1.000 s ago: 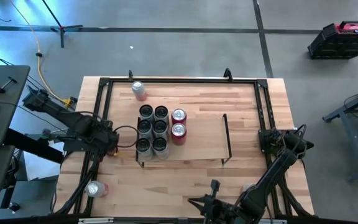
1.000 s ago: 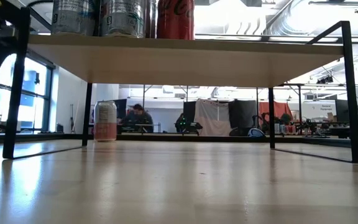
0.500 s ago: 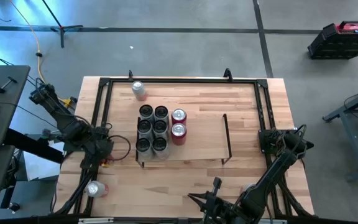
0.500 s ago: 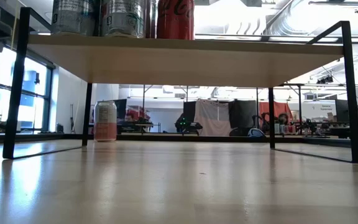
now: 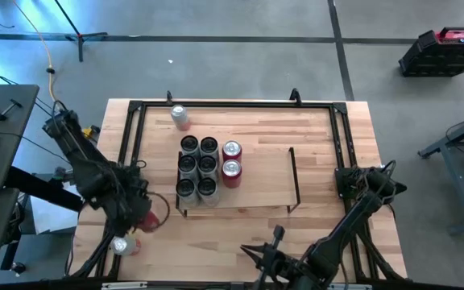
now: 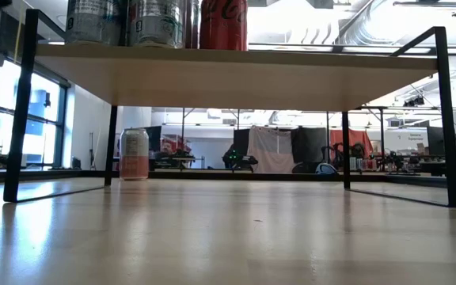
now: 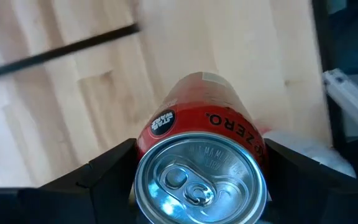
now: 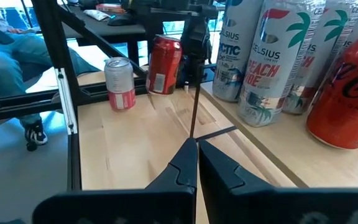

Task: Place canned beverage on shelf
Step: Put the red soda can aligned with the other red soda cans on the shelf

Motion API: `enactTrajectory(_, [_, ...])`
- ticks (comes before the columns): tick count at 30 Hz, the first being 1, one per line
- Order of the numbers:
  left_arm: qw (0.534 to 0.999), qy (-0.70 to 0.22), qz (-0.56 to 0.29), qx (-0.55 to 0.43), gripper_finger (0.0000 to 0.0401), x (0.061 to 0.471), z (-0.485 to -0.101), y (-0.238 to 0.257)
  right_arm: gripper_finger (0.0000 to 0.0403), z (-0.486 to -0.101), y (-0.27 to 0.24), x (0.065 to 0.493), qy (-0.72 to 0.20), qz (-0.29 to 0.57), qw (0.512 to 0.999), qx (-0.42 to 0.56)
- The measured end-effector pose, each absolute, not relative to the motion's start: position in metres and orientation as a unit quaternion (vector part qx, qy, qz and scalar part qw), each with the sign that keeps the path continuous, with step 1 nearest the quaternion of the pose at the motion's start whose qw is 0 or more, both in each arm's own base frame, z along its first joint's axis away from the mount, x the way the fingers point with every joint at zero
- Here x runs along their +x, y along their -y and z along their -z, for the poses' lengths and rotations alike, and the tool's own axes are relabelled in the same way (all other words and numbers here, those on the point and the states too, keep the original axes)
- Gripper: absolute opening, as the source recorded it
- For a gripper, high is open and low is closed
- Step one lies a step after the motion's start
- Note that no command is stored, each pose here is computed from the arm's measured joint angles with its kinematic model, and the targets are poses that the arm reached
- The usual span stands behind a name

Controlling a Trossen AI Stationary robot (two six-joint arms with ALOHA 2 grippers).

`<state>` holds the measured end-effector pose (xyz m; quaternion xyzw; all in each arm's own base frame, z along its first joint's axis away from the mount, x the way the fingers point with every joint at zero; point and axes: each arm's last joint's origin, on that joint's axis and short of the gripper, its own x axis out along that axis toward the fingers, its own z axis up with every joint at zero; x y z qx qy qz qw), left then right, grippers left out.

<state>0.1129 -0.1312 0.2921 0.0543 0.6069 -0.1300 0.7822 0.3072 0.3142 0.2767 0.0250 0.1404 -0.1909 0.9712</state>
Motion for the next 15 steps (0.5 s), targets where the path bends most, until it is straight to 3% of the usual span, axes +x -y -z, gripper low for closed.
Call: enactTrajectory(15, [0.789, -0.596, 0.134, 0.066, 0.0289, 0.153, -0.289, 0.228, 0.0000, -0.276, -0.316, 0.306, -0.149, 0.180, 0.972, 0.008])
